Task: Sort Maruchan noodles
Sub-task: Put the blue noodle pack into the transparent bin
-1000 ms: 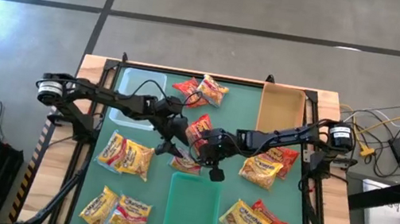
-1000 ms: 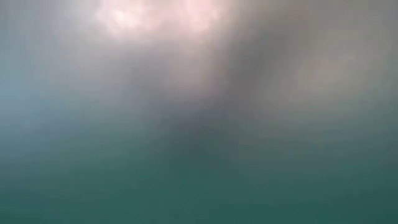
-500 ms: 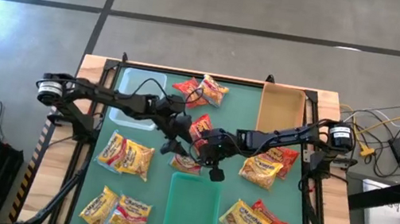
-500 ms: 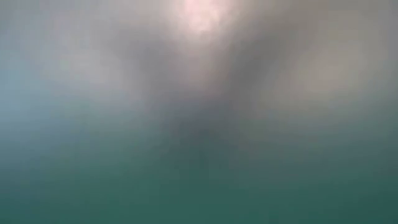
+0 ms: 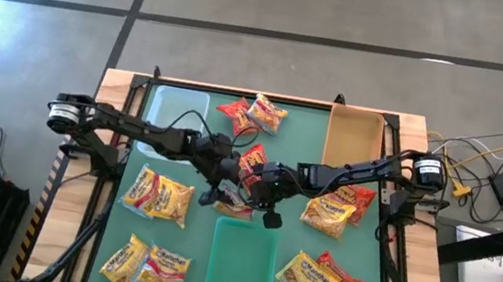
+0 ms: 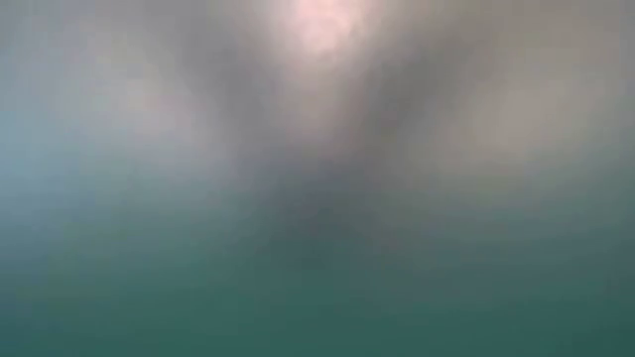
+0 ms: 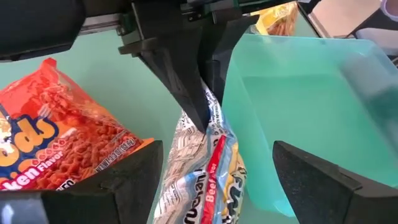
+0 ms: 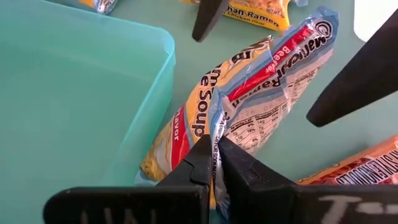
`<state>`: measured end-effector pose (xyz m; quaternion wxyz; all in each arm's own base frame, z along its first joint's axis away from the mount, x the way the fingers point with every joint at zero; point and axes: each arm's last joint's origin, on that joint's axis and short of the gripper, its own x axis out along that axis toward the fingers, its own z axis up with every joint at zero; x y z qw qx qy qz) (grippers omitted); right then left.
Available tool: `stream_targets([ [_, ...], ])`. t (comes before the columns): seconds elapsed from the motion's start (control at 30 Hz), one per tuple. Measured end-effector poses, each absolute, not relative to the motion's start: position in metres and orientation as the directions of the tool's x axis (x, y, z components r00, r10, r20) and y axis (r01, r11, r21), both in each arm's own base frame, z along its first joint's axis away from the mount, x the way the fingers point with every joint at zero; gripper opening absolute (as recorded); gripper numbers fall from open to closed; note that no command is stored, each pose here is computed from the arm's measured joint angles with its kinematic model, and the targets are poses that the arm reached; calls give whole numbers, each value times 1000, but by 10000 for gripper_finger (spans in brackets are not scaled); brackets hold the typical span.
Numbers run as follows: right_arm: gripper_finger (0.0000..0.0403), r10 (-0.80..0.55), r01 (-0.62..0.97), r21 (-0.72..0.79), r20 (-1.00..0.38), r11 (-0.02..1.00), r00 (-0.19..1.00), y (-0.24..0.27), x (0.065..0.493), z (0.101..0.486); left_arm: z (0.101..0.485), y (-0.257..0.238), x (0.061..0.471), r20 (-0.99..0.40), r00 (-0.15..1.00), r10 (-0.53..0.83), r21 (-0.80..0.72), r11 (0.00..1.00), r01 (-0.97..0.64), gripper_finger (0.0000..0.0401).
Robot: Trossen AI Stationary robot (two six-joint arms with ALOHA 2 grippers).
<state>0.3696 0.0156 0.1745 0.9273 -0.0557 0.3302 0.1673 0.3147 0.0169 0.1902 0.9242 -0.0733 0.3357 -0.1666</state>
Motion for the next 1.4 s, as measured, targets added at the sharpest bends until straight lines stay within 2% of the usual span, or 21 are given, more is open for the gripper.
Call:
stream_targets([
  [0.43, 8, 274, -348, -9, -594, 938, 756, 16, 373, 179, 157, 16, 321, -672, 642, -368, -303, 929, 214, 286],
  [0.83, 8, 274, -348, -11, -591, 938, 759, 16, 373, 180, 154, 15, 321, -686, 627, -370, -321, 927, 196, 278],
  [0.97, 8, 274, -346, -8, -594, 938, 756, 16, 373, 179, 154, 15, 321, -686, 627, -370, -328, 926, 188, 249],
  [1.13, 9, 274, -326, 22, -597, 945, 754, 15, 371, 183, 154, 15, 321, -686, 626, -370, -335, 925, 180, 188],
  [1.4, 9, 272, -320, 22, -585, 947, 764, 14, 352, 218, 154, 15, 320, -687, 626, -370, -334, 925, 181, 90],
])
